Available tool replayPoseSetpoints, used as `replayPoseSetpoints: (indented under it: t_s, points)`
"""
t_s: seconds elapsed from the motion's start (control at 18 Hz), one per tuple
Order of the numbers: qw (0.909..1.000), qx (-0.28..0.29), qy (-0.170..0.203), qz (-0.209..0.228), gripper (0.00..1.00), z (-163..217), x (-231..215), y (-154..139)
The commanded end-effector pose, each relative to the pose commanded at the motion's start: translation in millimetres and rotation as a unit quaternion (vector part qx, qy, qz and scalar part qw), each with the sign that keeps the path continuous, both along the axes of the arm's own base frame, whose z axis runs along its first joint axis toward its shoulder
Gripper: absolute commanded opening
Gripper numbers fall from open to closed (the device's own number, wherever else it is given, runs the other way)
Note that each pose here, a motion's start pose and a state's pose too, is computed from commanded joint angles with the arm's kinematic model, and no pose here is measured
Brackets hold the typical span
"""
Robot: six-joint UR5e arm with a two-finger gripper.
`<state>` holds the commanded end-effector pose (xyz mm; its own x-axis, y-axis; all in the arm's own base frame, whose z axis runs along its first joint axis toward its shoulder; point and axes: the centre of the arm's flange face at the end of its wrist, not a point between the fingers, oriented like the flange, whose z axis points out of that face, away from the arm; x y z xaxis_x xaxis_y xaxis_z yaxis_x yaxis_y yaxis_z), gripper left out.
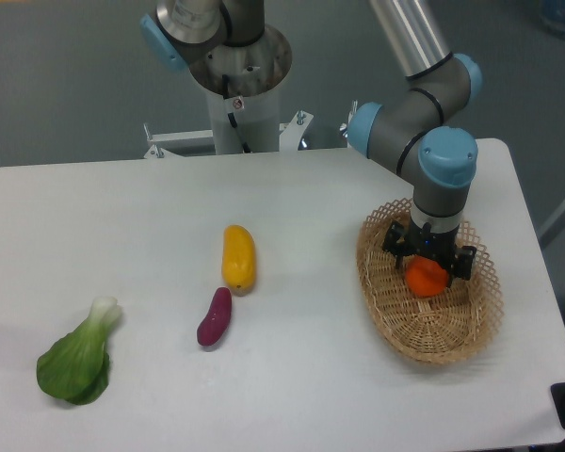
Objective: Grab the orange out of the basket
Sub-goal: 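Close the gripper fingers on the orange, then lift the grasped orange up out of the basket and away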
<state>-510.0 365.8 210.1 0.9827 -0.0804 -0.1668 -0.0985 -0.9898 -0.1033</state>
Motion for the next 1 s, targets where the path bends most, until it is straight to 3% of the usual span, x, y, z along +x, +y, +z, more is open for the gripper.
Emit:
replayPoseSetpoints:
  t_s: [0.17, 0.5, 0.72, 0.83, 1.0]
  points:
    - [1.0000, 0.000, 0.004, -0.005, 0.62, 3, -1, -1]
    - [0.9996, 0.012, 0.025, -0.003, 0.61, 30, -10, 1]
    - [0.9969, 0.064, 0.044, 0.011, 0.61, 78, -16, 11]
    - [0.9924, 0.103, 0.041, 0.054, 0.61, 105, -20, 20]
    - [0.9906, 0.112, 0.023, 0.075, 0.63, 156, 3, 46]
